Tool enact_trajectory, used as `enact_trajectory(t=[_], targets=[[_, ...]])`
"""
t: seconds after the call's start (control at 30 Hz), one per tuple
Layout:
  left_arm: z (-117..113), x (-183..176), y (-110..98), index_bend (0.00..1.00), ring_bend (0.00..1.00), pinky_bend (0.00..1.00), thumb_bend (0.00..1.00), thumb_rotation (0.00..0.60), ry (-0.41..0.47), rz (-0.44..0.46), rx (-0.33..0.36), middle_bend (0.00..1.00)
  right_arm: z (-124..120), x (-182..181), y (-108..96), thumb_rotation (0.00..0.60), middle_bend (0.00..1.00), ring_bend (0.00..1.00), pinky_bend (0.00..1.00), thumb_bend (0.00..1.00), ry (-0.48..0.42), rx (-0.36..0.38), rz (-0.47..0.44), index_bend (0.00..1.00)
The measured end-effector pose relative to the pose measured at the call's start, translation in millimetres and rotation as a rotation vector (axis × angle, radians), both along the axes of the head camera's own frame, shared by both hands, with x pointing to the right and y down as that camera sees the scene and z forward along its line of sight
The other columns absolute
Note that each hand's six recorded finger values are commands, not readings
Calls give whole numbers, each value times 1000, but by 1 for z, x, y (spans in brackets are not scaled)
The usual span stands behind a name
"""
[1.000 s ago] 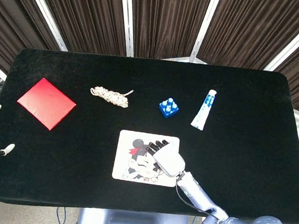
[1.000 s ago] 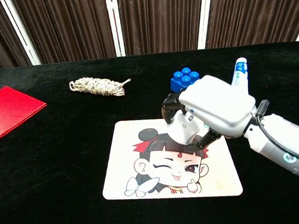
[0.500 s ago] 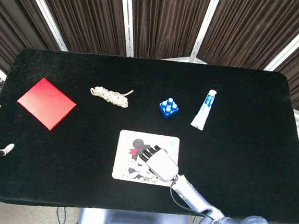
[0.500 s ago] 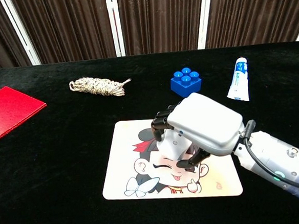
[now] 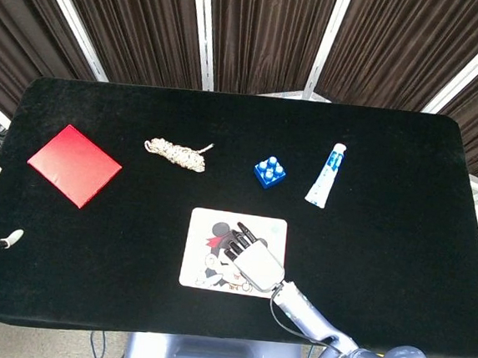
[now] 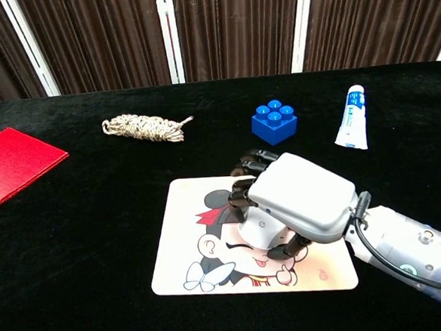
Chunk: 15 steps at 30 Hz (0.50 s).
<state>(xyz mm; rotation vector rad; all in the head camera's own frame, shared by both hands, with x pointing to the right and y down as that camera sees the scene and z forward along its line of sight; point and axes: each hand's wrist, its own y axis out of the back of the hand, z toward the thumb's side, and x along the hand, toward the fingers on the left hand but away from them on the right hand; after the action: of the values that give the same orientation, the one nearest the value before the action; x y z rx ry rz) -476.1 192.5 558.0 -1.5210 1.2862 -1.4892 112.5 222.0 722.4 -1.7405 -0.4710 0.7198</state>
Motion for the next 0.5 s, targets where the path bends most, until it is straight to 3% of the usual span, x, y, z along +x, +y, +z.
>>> enact_trajectory(t=[0.27,0.5], targets=[[-1,3,1,0,0,0,125,600,7,8,1,0,1,7,9,600,31,0,0,6,60,-42,5,269],[-4,6,1,0,0,0,124,600,14,15,10,0,-6,21,13,600,0,0,0,0,117,-53,27,165]])
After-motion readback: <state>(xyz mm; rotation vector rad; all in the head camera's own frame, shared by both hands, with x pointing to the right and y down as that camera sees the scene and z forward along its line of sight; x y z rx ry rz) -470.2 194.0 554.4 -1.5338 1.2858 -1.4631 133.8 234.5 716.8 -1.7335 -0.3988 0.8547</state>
